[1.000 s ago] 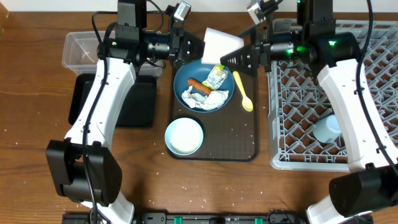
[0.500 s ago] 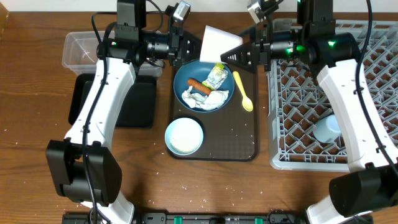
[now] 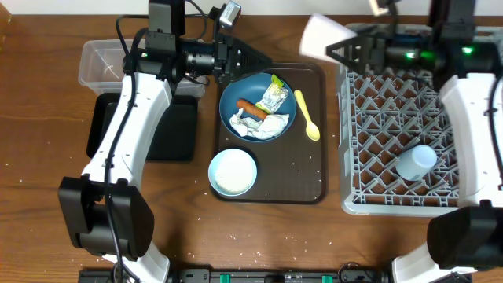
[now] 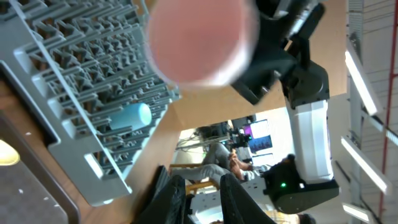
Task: Sort waste into correct bins and load items into the dishwasher rack
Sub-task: 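Carry the pink cup with the right gripper and set it in the rack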
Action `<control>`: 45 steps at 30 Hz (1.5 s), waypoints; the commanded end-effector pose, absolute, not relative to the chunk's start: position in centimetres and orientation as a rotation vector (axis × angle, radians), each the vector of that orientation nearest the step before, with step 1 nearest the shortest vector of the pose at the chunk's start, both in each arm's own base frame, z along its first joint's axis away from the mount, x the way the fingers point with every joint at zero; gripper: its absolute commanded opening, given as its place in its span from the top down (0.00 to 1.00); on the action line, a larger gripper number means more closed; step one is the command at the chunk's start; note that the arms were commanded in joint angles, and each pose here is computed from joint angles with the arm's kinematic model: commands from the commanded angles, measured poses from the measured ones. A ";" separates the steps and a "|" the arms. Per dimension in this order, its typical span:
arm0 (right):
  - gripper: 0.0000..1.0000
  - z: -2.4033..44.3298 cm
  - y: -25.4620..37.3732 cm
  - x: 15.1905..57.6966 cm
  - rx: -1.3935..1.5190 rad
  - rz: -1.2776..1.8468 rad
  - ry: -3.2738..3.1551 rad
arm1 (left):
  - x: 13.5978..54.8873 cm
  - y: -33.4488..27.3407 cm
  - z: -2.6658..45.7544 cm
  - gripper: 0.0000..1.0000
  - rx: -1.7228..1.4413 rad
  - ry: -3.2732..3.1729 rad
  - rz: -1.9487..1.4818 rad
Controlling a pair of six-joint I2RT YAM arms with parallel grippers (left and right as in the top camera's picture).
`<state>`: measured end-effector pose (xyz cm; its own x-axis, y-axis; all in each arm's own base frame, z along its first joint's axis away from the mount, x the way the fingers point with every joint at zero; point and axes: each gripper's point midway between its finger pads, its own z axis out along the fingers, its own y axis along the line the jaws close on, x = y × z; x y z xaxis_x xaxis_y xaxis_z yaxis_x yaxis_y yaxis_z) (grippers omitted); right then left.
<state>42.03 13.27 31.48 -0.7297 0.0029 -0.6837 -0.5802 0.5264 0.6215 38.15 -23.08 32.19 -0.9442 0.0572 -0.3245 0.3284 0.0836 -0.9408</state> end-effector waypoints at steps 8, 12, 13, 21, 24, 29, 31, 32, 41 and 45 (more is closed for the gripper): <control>0.35 26.8 0.9 38.6 0.145 0.502 2.574 | 42.7 -20.3 24.8 0.77 0.130 2.401 -1.336; 0.34 27.2 -2.4 35.5 0.324 0.247 2.624 | 43.0 -16.4 19.4 0.77 -0.079 2.625 -0.850; 0.35 27.2 -3.1 35.0 0.361 0.189 2.630 | 42.8 -16.0 18.8 0.77 -0.089 2.647 -0.782; 0.34 26.5 -7.5 32.2 0.618 -0.119 2.661 | 41.1 -15.5 16.5 0.73 -0.030 2.742 -0.425; 0.35 26.4 -8.8 31.9 0.683 -0.129 2.651 | 40.7 -15.7 16.2 0.72 -0.007 2.750 -0.358; 0.39 25.4 -12.3 30.3 0.866 -0.141 2.659 | 40.1 -16.3 16.0 0.71 0.035 2.764 -0.336; 0.39 24.5 -13.4 29.6 0.944 -0.108 2.679 | 40.0 -16.3 15.9 0.65 0.039 2.767 -0.335; 0.40 24.1 -13.8 29.3 0.973 -0.094 2.694 | 40.0 -16.3 15.8 0.63 0.038 2.769 -0.335; 0.38 19.5 -14.7 26.5 1.144 -0.023 2.936 | 39.9 -16.3 15.5 0.62 0.037 2.776 -0.333; 0.37 19.1 -16.2 26.3 1.202 -0.122 2.914 | 39.9 -16.3 15.5 0.62 0.037 2.776 -0.333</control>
<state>26.58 -14.91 18.94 -0.7338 0.6793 0.0102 0.6786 0.7336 -0.0363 40.03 -16.53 16.08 -0.9375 -0.0298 -0.3467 0.0601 0.9675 -0.2457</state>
